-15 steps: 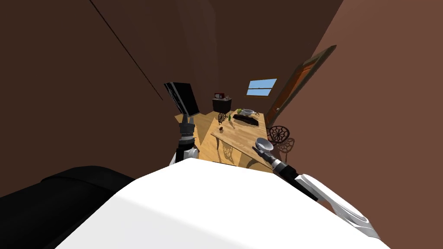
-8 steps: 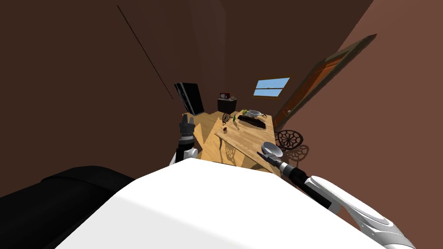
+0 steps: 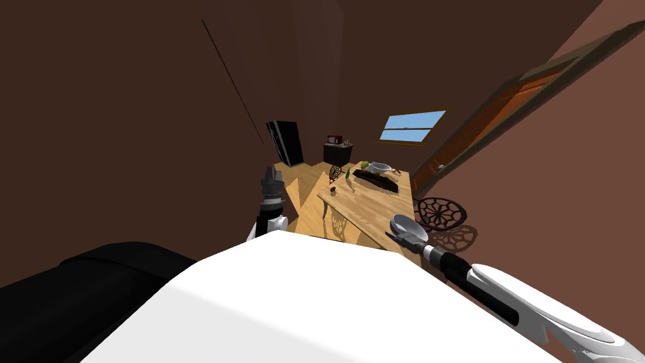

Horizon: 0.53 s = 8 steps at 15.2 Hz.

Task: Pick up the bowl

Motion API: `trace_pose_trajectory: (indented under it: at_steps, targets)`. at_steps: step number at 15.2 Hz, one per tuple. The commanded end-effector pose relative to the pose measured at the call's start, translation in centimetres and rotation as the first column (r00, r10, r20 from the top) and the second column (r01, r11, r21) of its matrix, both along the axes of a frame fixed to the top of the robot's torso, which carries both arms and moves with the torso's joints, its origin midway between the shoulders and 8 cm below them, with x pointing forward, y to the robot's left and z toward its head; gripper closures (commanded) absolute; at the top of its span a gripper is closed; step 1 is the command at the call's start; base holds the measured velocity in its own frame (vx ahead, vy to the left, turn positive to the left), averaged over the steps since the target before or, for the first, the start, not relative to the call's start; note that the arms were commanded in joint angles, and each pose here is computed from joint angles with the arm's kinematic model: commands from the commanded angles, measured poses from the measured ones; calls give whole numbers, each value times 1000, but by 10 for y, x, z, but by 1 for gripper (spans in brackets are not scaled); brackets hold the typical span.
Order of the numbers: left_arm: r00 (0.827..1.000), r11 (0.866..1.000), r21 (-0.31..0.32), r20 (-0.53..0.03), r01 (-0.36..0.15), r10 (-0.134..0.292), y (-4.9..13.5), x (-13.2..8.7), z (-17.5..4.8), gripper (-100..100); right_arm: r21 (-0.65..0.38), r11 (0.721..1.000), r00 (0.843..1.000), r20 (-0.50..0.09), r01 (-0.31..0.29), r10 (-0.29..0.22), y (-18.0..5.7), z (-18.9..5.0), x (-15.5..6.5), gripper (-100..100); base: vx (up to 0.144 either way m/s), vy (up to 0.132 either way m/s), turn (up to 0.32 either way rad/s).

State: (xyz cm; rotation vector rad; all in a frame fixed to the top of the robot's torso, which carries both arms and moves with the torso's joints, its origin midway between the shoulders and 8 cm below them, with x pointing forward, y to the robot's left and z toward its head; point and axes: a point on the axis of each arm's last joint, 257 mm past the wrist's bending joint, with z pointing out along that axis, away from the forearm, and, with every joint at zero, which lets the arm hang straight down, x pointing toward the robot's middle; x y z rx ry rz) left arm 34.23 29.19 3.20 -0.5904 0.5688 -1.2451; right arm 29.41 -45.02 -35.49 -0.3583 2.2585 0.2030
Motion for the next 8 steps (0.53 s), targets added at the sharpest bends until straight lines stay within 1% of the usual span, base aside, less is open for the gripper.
trace_pose_trajectory:
  at_steps: [1,2,3,4,5,6,7,8]
  targets:
    - [1000,1000,0,0,0,0,0,0,0,0,-78,997,999,-48,-19,15,-25,-11,-12,-100,21,7,168]
    - [1000,1000,0,0,0,0,0,0,0,0,-80,997,999,-50,-17,13,-27,-12,-13,-100,25,3,199]
    - [1000,1000,0,0,0,0,0,0,0,0,-144,989,995,-93,-34,21,-48,-19,-26,-100,30,6,300]
    - [1000,1000,0,0,0,0,0,0,0,0,-144,989,995,-93,-34,21,-48,-19,-26,-100,33,2,233]
    - [1000,1000,0,0,0,0,0,0,0,0,-202,978,990,-138,-55,27,-69,-25,-40,-100,36,2,231]
    - [1000,1000,0,0,0,0,0,0,0,0,-202,978,990,-138,-55,27,-69,-25,-40,-100,34,-1,159]
    - [1000,1000,0,0,0,0,0,0,0,0,-254,964,983,-183,-77,30,-89,-30,-55,-100,36,4,199]
    - [1000,1000,0,0,0,0,0,0,0,0,-254,964,983,-183,-77,30,-89,-30,-55,-100,31,3,167]
